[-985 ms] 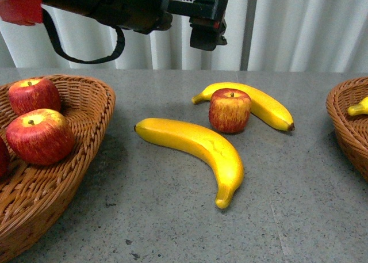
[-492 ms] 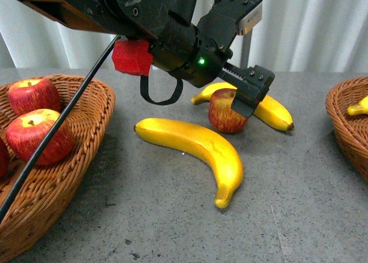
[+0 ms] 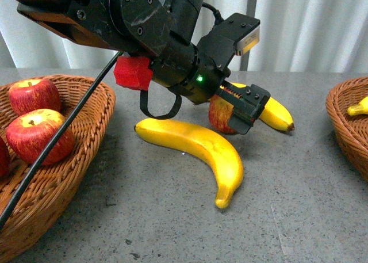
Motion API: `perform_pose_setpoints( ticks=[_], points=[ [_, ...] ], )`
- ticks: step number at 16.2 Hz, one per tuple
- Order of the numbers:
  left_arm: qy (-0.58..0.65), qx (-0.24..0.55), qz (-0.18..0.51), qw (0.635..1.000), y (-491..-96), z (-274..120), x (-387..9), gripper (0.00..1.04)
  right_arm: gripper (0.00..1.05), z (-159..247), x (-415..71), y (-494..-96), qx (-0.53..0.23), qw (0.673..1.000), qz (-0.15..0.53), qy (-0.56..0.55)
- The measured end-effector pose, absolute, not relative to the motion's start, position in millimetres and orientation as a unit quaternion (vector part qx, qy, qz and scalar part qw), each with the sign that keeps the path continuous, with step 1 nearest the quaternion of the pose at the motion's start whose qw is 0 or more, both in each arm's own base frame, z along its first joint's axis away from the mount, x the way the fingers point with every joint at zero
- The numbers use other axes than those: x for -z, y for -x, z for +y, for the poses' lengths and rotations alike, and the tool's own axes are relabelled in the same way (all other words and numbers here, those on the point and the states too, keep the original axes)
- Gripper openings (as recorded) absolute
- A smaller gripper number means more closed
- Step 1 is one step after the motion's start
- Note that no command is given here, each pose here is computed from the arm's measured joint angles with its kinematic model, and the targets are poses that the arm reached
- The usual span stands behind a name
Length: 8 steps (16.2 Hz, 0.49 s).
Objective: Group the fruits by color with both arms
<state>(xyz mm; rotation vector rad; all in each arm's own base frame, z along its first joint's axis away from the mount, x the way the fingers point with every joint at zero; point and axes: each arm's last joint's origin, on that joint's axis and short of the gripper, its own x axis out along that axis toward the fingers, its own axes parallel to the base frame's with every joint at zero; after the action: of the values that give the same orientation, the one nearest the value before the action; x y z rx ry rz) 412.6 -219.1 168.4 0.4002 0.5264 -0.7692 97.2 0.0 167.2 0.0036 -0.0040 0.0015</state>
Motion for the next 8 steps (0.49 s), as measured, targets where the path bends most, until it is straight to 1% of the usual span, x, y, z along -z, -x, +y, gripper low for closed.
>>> perform_pose_setpoints(
  ticks=[5,6,8],
  points=[
    [-0.188,0.372,0.258,0.871,-413.5,-217.8,-163.8,0.98,0.98,0.0,-167.2,-97.2,-0.001,1.000,-0.002,-0.002],
    [-0.186,0.373,0.255,0.873,-414.2,-216.4,-164.3,0.93,0.98,0.0,-167.2,-97.2,-0.001,1.000,-0.002,-0.002],
    [-0.185,0.374,0.253,0.873,-413.0,-215.8,-162.7,0.79,0.98,0.0,-167.2,-97.2,-0.001,1.000,-0.002,-0.002]
  ],
)
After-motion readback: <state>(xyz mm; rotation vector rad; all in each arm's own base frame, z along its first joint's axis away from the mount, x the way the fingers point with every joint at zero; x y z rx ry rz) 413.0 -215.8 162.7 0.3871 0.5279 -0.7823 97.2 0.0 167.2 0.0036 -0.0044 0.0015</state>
